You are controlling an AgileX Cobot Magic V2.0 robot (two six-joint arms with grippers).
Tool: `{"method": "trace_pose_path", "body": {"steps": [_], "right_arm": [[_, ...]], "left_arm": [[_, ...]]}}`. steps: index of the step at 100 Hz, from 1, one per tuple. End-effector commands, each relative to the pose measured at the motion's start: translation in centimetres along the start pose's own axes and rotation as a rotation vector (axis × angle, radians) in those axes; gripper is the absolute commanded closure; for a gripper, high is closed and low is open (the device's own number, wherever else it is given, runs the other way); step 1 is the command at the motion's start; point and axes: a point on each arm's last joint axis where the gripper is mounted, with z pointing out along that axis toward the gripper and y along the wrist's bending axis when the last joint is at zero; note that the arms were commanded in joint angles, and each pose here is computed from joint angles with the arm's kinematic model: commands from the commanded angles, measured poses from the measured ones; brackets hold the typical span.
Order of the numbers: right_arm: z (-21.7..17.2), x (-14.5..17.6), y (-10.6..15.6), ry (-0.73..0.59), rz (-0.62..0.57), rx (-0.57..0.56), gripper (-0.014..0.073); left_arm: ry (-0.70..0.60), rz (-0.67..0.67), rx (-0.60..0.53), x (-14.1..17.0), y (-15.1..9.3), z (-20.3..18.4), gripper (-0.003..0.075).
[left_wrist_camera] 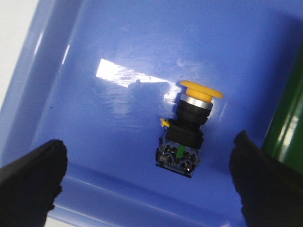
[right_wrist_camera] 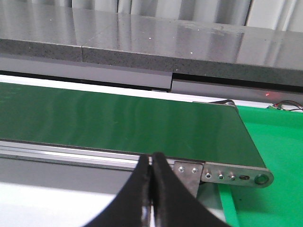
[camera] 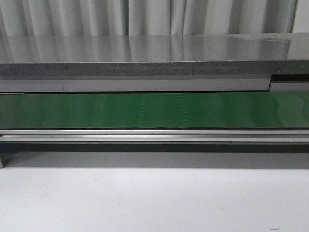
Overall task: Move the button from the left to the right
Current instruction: 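Close the left gripper around the button's black base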
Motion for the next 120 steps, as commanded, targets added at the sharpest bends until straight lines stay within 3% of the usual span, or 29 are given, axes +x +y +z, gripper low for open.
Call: {"method": "trace_pose_path", "body": {"steps": [1, 37, 100, 120], "right_arm": [[-0.2, -1.1, 0.0, -0.111, -0.008, 0.002, 0.0663], [-0.2, -1.1, 0.0, -0.111, -0.008, 0.002, 0.0663], [-0.2, -1.1, 0.0, -0.111, -0.008, 0.002, 0.0663], [-0.2, -1.1, 0.0, -0.111, -0.008, 0.002, 0.0663]], "left_arm": [[-0.073, -0.005, 0.015, -1.2, -0.1, -0.5, 0.0085], [-0.003, -0.014, 0.101, -1.3, -0.8, 3.6, 0.0085], [0.079, -0.019, 0.112, -0.8, -0.8, 6.9, 0.0089], [0.079, -0.019, 0.112, -0.8, -0.8, 6.9, 0.0195]]}}
